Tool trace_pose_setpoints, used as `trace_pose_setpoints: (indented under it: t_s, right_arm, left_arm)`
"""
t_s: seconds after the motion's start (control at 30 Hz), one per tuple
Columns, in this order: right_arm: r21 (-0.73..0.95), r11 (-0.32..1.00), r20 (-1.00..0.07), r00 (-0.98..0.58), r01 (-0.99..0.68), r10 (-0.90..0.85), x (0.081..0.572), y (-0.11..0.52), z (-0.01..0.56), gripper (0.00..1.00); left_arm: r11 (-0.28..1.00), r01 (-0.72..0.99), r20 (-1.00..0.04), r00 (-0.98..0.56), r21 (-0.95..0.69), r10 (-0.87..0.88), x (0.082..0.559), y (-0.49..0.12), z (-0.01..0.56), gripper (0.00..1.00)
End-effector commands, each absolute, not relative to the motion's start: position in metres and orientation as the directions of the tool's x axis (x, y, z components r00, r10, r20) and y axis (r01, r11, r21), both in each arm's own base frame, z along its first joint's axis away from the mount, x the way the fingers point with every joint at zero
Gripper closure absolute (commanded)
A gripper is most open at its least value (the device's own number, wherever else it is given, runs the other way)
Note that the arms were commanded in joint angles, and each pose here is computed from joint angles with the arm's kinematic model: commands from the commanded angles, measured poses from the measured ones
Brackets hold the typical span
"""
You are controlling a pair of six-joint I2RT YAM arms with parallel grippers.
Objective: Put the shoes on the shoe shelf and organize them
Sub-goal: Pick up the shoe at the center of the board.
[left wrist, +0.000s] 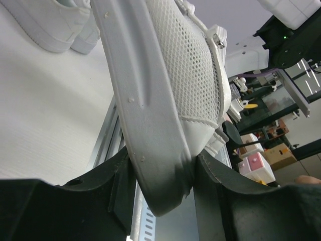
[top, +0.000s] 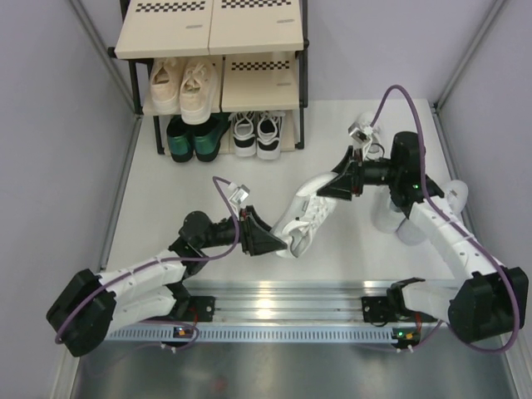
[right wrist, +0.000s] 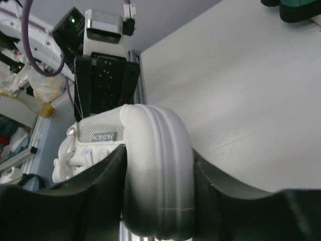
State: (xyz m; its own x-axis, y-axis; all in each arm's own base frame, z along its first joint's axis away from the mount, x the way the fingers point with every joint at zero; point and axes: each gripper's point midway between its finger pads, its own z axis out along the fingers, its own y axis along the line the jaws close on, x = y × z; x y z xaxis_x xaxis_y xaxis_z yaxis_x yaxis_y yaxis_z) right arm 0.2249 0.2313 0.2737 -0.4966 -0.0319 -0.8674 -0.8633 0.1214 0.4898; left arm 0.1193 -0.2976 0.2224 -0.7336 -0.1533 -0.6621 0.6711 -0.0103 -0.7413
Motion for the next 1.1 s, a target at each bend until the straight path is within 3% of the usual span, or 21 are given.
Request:
trace_pose_setpoints:
  t_s: [0.0,0.07,0.13,0.17,0.27,0.3,0.53,0.63,0.73,0.83,0.87,1.0,1.07]
  right_arm:
    - [0.399,0.007,-0.914,-0.398,-0.917,-0.080,0.200,0.238,0.300,0.61]
    - [0.375,0.005,-0.924,-0.374,-0.927,-0.081,0.197,0.237,0.304,0.74]
    - [0.366,0.016,-0.927,-0.366,-0.931,-0.078,0.198,0.237,0.306,0.96]
    - [0.378,0.030,-0.922,-0.379,-0.925,-0.082,0.198,0.236,0.304,1.00]
    - [0.347,0.061,-0.932,-0.351,-0.936,-0.086,0.204,0.235,0.307,1.00]
    - [0.347,0.087,-0.931,-0.354,-0.934,-0.084,0.209,0.235,0.306,1.00]
    - [0.388,0.133,-0.912,-0.401,-0.912,-0.085,0.221,0.237,0.297,1.00]
    - [0.419,0.132,-0.898,-0.431,-0.898,-0.082,0.225,0.239,0.290,1.00]
    - [0.432,0.140,-0.892,-0.445,-0.891,-0.079,0.229,0.239,0.288,1.00]
    - [0.451,0.143,-0.882,-0.465,-0.881,-0.082,0.232,0.240,0.285,1.00]
    - [0.459,0.146,-0.877,-0.473,-0.877,-0.084,0.234,0.240,0.282,1.00]
    - [0.468,0.147,-0.871,-0.483,-0.871,-0.087,0.236,0.241,0.279,1.00]
    - [0.462,0.146,-0.875,-0.477,-0.875,-0.087,0.235,0.241,0.279,1.00]
  left_arm:
    - [-0.002,0.758,-0.720,-0.621,-0.652,-0.310,0.141,-0.293,0.272,1.00]
    - [0.071,0.732,-0.709,-0.624,-0.677,-0.329,0.154,-0.288,0.265,1.00]
    - [0.113,0.709,-0.697,-0.631,-0.696,-0.341,0.161,-0.285,0.262,1.00]
    - [0.147,0.682,-0.685,-0.648,-0.717,-0.334,0.164,-0.283,0.254,1.00]
    - [0.160,0.634,-0.642,-0.676,-0.757,-0.361,0.168,-0.280,0.251,0.74]
    - [0.159,0.618,-0.628,-0.691,-0.770,-0.358,0.166,-0.280,0.246,0.56]
    - [0.116,0.595,-0.599,-0.740,-0.795,-0.307,0.150,-0.280,0.239,0.23]
    - [0.115,0.583,-0.589,-0.754,-0.804,-0.291,0.147,-0.280,0.233,0.22]
    - [0.119,0.575,-0.582,-0.761,-0.810,-0.284,0.146,-0.280,0.227,0.24]
    - [0.126,0.573,-0.583,-0.763,-0.810,-0.280,0.147,-0.281,0.224,0.35]
    - [0.127,0.574,-0.584,-0.762,-0.809,-0.279,0.148,-0.281,0.225,0.43]
    - [0.128,0.579,-0.589,-0.758,-0.806,-0.279,0.151,-0.283,0.227,0.93]
    - [0.132,0.590,-0.601,-0.748,-0.796,-0.280,0.151,-0.282,0.227,1.00]
